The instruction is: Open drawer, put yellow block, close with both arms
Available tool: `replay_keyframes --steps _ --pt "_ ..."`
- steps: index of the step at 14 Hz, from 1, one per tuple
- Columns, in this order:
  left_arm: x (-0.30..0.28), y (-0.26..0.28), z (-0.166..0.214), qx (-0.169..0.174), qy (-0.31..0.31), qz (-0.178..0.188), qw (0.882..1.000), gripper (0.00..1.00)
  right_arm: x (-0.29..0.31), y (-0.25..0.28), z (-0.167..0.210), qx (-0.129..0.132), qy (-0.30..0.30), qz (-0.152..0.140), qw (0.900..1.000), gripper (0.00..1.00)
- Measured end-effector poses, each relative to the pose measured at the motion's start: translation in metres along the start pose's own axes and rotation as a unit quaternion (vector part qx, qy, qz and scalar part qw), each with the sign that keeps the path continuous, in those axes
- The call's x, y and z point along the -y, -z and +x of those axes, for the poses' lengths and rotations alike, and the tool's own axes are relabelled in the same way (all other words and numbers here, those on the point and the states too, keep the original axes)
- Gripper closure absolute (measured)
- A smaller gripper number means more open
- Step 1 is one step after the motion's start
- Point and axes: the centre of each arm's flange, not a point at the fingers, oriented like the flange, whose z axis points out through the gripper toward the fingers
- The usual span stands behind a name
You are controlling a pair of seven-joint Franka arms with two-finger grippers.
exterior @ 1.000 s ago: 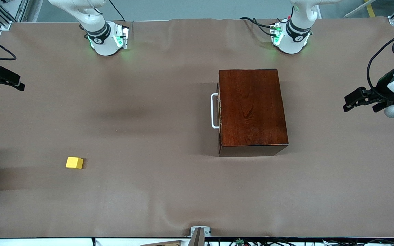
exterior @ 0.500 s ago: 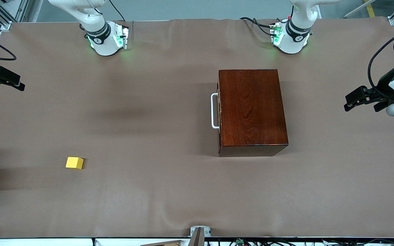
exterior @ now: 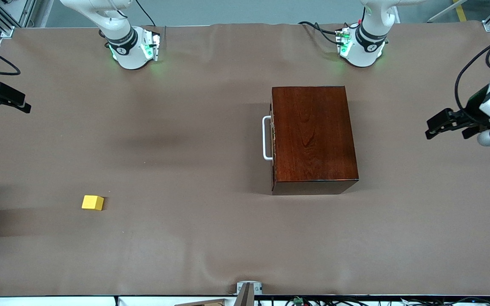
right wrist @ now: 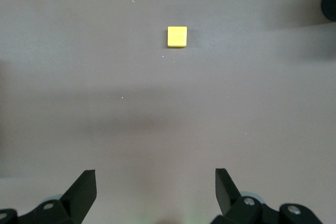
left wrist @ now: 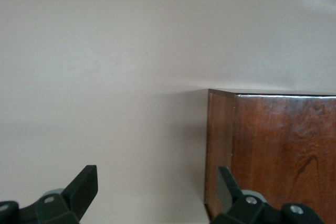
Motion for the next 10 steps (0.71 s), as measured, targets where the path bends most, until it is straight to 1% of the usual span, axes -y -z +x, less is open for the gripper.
replay_keyframes --steps 1,3,5,7,9,10 --pt "-0.016 -0.007 0.0 0.005 -0.001 0.006 1.0 0.0 0.0 0.0 0.0 0.0 0.0 0.0 1.0 0.0" --pt "-0.063 -0.017 -0.004 0.01 -0.022 0.008 1.0 0.0 0.0 0.0 0.0 0.0 0.0 0.0 1.0 0.0" --pt "-0.124 -0.02 -0.015 0.01 -0.045 0.006 0.999 0.0 0.0 0.0 0.0 0.0 0.0 0.0 1.0 0.0" --pt "-0.183 -0.027 -0.027 0.01 -0.083 0.009 0.996 0.0 0.0 0.0 0.0 0.0 0.0 0.0 1.0 0.0" --pt "-0.241 -0.041 -0.043 0.005 -0.119 0.032 0.992 0.0 0.0 0.0 0.0 0.0 0.0 0.0 1.0 0.0" --pt "-0.273 -0.049 -0.055 0.003 -0.12 0.04 0.992 0.0 0.001 0.0 0.0 0.0 0.0 0.0 1.0 0.0"
